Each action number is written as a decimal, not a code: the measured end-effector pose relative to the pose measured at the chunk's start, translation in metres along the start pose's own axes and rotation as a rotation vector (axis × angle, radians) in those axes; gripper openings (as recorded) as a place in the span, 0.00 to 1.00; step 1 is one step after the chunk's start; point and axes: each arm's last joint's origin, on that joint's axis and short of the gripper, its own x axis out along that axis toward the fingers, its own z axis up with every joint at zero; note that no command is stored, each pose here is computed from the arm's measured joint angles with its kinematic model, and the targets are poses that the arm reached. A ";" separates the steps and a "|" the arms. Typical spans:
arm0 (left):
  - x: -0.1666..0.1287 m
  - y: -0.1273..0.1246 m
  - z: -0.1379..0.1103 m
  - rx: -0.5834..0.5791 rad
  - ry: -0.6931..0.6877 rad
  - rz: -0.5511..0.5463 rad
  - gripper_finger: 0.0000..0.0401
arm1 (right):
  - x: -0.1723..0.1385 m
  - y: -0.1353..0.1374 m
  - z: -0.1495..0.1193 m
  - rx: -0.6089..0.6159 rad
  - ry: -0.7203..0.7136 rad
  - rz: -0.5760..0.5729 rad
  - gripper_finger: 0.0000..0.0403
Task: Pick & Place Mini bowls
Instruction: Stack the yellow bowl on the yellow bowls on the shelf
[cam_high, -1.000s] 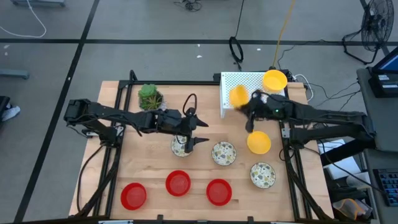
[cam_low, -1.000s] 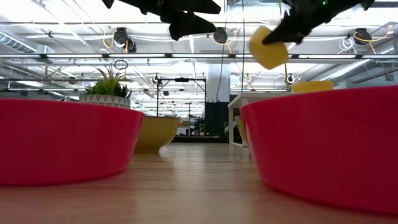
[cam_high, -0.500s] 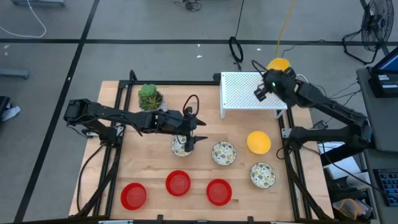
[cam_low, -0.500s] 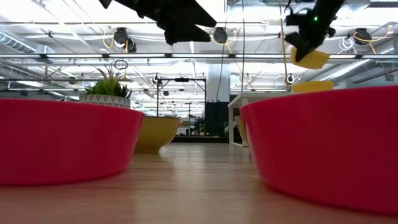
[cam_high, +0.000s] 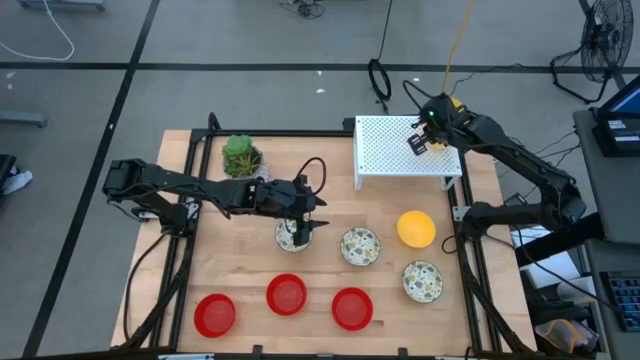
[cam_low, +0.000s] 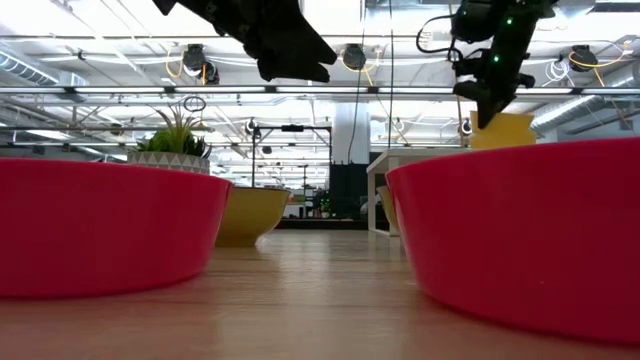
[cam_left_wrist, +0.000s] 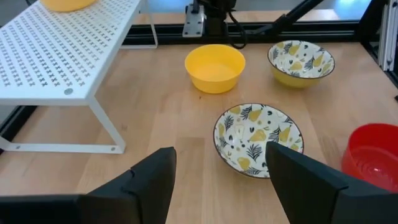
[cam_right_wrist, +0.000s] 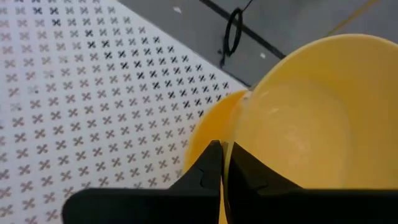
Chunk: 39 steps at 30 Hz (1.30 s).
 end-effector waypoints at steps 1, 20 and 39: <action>0.000 0.000 0.000 0.002 0.000 0.000 0.62 | 0.000 0.000 -0.001 0.004 0.010 0.001 0.00; 0.000 0.000 0.000 0.006 0.001 0.000 0.64 | -0.001 0.001 -0.006 0.009 0.060 0.048 0.09; 0.000 0.000 0.000 0.007 0.002 0.000 0.64 | -0.053 0.005 -0.021 0.037 -0.148 0.361 0.26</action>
